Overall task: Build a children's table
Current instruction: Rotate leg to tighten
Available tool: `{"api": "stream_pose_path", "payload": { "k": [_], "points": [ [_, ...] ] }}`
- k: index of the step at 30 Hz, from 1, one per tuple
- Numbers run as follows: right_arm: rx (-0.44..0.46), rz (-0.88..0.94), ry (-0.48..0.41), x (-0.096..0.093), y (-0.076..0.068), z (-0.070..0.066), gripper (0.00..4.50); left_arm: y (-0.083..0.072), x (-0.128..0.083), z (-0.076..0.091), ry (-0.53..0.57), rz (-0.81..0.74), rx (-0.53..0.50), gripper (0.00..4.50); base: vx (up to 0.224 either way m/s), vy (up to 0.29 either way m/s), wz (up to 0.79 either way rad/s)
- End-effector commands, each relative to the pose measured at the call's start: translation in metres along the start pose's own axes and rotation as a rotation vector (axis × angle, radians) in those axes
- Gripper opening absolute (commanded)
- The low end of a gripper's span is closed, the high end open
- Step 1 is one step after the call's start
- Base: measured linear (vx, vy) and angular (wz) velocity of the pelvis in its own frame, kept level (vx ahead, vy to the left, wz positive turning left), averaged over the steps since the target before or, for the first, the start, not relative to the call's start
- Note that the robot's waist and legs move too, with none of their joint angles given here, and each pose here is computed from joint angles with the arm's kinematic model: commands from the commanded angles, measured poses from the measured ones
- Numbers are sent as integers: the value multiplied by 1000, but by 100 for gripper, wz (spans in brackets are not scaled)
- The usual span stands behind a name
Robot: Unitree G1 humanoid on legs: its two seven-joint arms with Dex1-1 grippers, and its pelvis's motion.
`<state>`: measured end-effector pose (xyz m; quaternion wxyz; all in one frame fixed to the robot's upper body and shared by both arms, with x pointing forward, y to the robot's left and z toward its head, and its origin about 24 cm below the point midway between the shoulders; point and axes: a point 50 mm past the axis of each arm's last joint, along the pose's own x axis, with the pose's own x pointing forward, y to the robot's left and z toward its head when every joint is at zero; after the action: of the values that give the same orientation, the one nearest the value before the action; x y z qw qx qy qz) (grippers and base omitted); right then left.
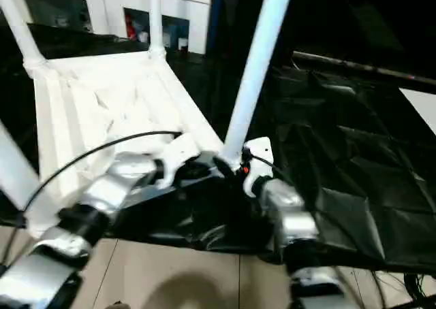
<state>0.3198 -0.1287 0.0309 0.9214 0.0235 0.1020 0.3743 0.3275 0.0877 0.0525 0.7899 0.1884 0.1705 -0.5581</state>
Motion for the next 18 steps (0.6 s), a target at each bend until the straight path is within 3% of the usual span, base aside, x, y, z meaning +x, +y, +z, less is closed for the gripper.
{"api": "stream_pose_path", "payload": {
  "k": [1, 5, 9, 17, 18],
  "points": [
    [-31, 95, 5, 2, 7, 4, 390, -14, 7, 2, -55, -120, 8, 0, 0, 0, 0],
    [-78, 170, 52, -9, 2, 2, 390, -15, -12, -5, -59, -196, 2, 0, 0, 0, 0],
    [-103, 249, 97, -11, 8, -3, 390, -13, -30, -14, -50, -230, -50, 0, 0, 0, 0],
    [-123, 297, 119, -13, 10, -7, 390, -9, -41, -18, -48, -215, -61, 0, 0, 0, 0],
    [-123, 296, 118, -13, 10, -7, 373, -9, -41, -18, -48, -215, -62, 0, 0, 0, 0]
  ]
}}
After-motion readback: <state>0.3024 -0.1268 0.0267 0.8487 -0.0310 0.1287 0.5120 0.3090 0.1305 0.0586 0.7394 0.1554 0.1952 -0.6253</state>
